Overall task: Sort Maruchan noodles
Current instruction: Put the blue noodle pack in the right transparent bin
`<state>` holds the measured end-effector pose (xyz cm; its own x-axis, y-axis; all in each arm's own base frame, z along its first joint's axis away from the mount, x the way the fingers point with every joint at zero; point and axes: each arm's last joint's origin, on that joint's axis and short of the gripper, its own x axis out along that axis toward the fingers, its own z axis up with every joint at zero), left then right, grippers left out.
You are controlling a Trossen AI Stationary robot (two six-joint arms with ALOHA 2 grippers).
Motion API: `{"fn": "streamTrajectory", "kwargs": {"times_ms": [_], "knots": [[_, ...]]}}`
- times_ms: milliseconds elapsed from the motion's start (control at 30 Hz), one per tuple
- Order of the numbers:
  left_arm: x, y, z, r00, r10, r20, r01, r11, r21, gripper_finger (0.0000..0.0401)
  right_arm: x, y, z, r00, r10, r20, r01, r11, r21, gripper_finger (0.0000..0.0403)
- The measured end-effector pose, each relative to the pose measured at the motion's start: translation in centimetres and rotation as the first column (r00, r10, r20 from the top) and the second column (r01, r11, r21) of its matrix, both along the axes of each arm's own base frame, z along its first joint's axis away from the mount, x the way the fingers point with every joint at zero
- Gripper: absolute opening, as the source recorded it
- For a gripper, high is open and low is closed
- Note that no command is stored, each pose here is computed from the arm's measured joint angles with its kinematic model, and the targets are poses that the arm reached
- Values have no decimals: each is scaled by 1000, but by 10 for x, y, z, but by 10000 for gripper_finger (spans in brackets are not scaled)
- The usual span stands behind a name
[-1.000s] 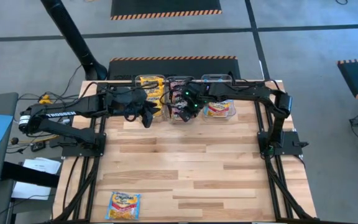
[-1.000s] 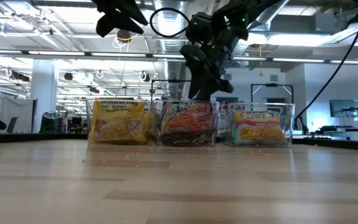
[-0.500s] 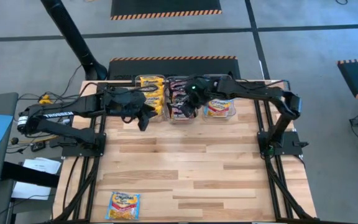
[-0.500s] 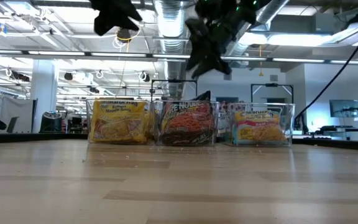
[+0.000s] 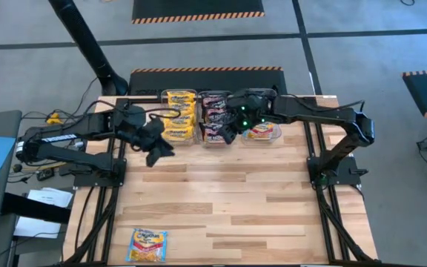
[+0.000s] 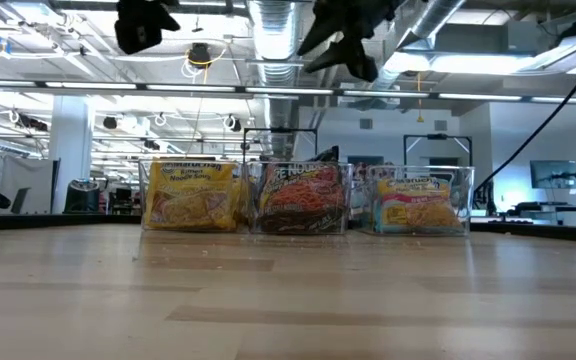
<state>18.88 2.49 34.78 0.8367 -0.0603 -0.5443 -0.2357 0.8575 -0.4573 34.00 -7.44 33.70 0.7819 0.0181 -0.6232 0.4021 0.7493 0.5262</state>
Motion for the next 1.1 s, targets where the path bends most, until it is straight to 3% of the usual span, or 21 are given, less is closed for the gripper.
{"fn": "streamTrajectory", "kwargs": {"times_ms": [200, 467, 833, 1100], "knots": [[-6, -13, -2, 991, -127, -39, 123, 989, -84, 122, 7, 30, -3, 998, 68, -15, -67, 997, 44, 150], [-11, -46, -14, 939, -294, -178, 271, 952, -141, 122, 10, 61, -4, 992, 122, -19, -122, 992, 15, 150], [-9, -89, -31, 852, -416, -317, 319, 894, -315, 127, 10, 81, -4, 984, 178, -23, -178, 984, 10, 150], [3, -122, -53, 767, -457, -449, 309, 878, -366, 150, 6, 93, -8, 971, 226, -75, -226, 974, 3, 150]]}}
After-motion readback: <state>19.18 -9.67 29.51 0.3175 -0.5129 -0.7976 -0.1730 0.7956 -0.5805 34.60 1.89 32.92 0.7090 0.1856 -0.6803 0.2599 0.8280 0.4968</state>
